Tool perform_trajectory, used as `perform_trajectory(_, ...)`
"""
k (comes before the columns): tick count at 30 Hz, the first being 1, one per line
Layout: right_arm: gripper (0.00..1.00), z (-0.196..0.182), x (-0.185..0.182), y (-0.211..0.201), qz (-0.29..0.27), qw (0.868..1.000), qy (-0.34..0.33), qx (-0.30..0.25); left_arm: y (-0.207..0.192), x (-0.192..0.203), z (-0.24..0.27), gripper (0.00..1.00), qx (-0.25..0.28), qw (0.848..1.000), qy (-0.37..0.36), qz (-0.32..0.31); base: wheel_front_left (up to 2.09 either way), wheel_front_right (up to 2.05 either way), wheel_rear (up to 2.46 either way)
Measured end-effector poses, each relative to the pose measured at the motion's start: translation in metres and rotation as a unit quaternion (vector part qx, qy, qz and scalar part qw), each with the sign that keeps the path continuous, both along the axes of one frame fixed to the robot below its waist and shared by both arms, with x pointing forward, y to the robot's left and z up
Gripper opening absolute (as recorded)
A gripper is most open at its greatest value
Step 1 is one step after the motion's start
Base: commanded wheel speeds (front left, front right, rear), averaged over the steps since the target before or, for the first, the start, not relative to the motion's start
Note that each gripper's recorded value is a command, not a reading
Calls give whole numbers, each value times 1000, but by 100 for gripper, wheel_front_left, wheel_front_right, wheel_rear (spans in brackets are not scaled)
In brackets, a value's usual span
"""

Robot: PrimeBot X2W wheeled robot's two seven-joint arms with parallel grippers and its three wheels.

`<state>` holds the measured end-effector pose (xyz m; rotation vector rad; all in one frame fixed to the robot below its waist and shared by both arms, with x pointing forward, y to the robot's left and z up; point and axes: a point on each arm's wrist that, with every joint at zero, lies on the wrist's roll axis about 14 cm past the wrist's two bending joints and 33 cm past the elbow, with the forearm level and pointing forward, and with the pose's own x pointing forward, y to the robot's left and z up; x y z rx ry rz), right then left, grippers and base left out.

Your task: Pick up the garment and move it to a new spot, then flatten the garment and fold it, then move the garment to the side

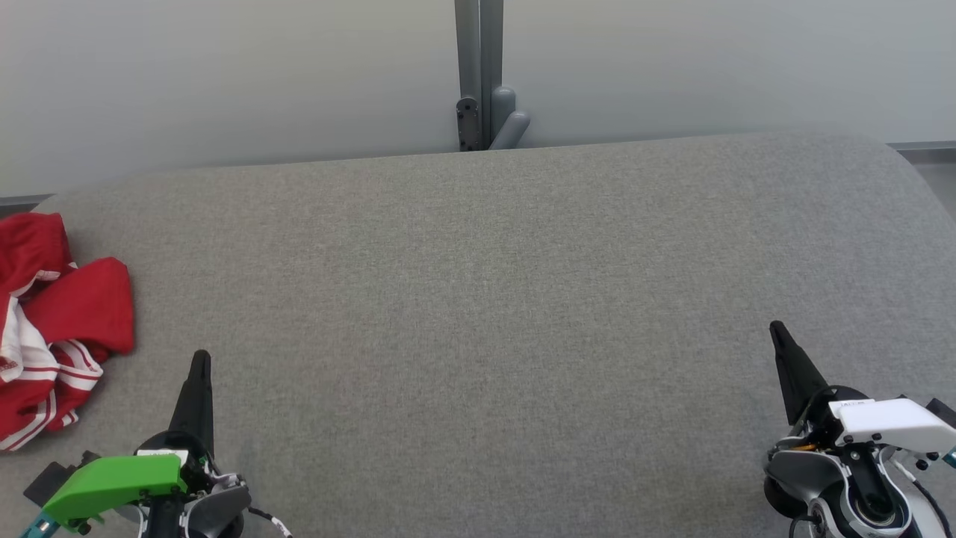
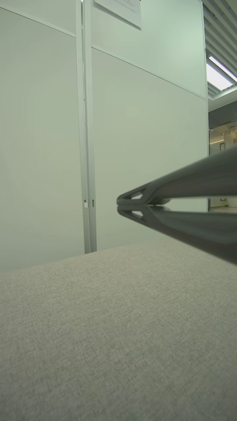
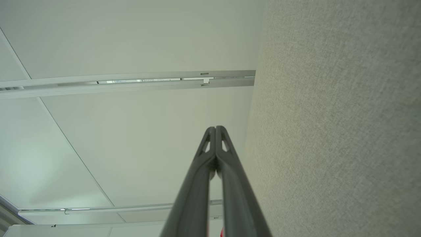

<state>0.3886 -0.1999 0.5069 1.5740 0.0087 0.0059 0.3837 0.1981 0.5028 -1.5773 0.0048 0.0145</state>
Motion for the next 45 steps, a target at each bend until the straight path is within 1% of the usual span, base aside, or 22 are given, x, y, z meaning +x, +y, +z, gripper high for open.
perform_trajectory(6, 100, -24, -9, 4, 1, 999, 36, 6, -2, -9, -24, 100, -5, 999, 37, 2, 0, 0, 0)
perform_trajectory(12, 100, -24, -8, 7, 2, 999, 37, -16, -1, -10, -28, 100, 12, 999, 44, 9, 0, 0, 0)
perform_trajectory(15, 100, -24, -6, 9, 4, 999, 38, -35, 0, -11, -31, 100, 34, 998, 50, 11, 0, 0, 0)
perform_trajectory(16, 100, -25, -6, 9, 4, 998, 40, -51, 1, -11, -32, 100, 52, 997, 53, 13, 0, 0, 0)
perform_trajectory(25, 100, -24, -2, 9, 2, 991, 39, -126, 3, -10, -34, 100, 147, 987, 58, 13, 0, 0, 0)
perform_trajectory(30, 100, -24, -1, 8, 1, 984, 40, -175, 4, -10, -33, 100, 195, 979, 58, 13, 0, 0, 0)
perform_trajectory(35, 100, -23, 0, 10, 3, 974, 37, -224, 2, -9, -33, 100, 249, 967, 57, 8, 0, 0, 0)
perform_trajectory(45, 100, -17, 4, 14, 8, 946, 23, -324, 4, -7, -28, 100, 331, 942, 49, 10, 0, 0, 0)
